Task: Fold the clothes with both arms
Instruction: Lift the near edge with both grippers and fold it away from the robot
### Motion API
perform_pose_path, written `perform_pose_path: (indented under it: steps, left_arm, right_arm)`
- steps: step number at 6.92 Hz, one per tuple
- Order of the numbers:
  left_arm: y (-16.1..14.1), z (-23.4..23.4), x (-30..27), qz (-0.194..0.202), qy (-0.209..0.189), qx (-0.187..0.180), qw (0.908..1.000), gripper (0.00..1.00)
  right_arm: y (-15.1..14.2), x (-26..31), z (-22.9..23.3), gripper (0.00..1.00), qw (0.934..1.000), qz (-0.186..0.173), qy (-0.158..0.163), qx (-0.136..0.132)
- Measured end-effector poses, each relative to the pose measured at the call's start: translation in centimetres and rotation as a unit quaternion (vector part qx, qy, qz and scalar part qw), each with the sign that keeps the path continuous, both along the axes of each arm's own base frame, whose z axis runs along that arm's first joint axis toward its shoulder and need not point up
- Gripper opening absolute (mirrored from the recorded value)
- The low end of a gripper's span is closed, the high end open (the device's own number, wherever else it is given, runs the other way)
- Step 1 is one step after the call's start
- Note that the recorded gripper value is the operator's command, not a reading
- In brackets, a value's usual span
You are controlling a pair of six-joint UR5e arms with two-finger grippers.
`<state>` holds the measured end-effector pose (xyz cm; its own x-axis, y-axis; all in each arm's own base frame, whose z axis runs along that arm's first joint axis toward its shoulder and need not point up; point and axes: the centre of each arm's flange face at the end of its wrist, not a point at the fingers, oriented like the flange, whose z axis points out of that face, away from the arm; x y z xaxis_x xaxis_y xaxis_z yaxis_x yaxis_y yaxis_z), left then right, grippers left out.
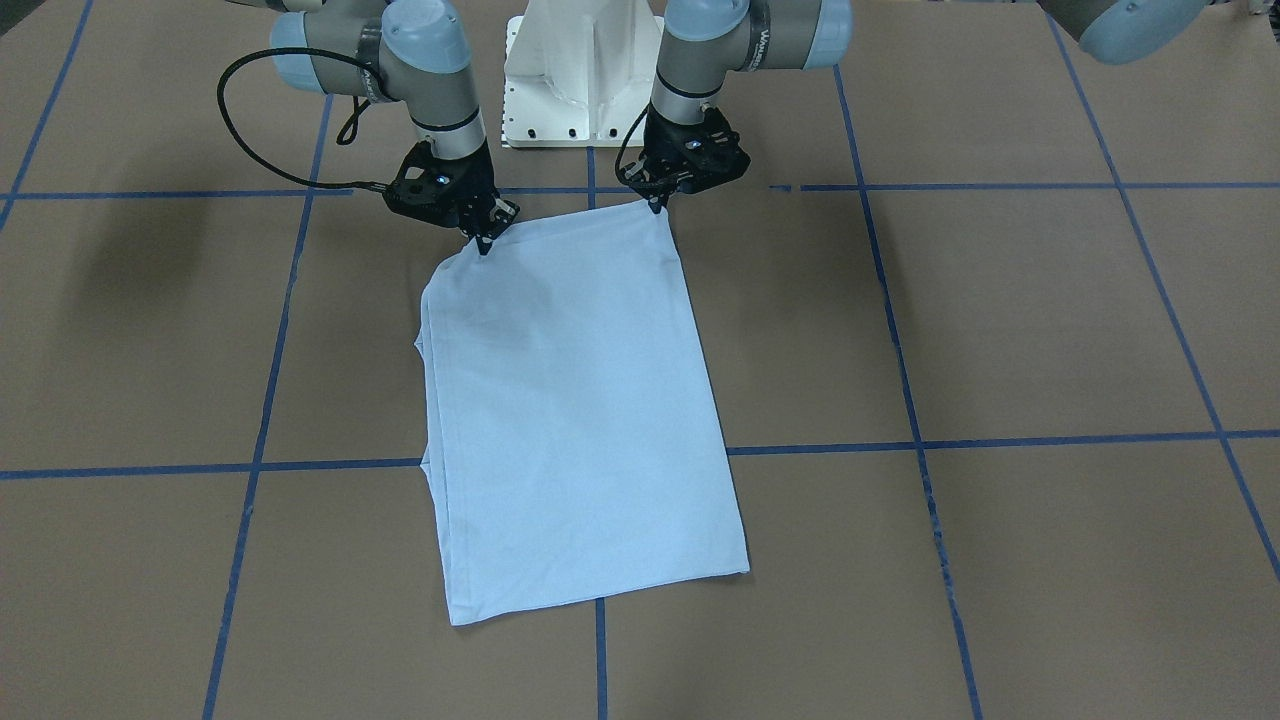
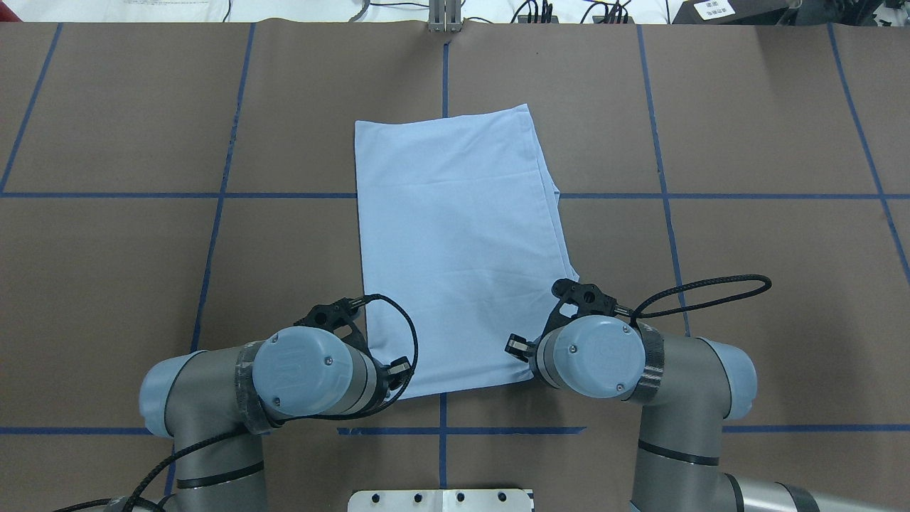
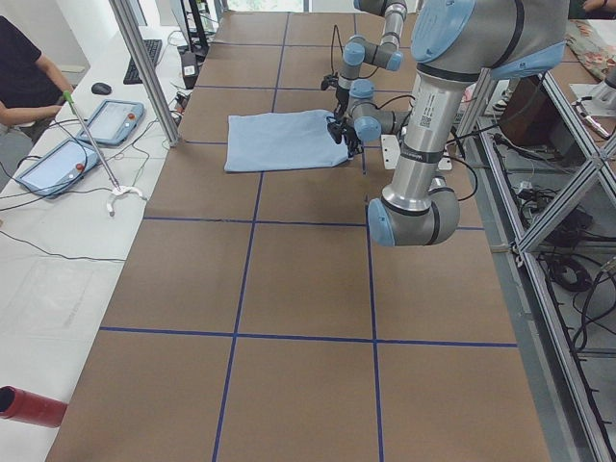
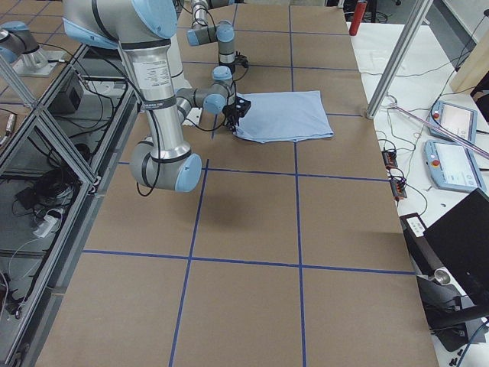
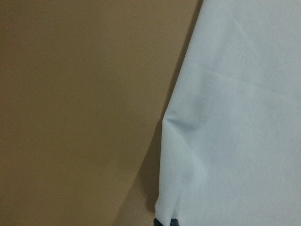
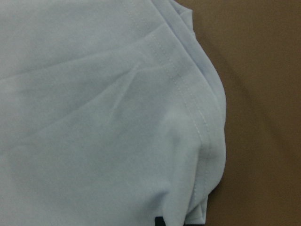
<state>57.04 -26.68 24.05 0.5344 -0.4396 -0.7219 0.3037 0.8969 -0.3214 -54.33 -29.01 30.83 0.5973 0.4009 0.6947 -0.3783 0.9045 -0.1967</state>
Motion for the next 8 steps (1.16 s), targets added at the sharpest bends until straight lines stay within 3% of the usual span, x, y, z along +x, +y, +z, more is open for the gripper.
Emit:
perform_pose_path:
  steps: [5,8]
  left_arm:
    - [1.1,-0.9,-1.7,0.005,0.010,0.004,0.9999,0.00]
    - [7.6,-4.7,-6.5,0.053,0.014,0.004,0.9985,0.00]
  right_arm:
    - [0.3,1.9,-3.1,0.00,0.9994,0.000,-0.036,0.006]
    - [6.0,5.8,-6.4,0.00,0.9943,-0.057,-0.090,-0.005]
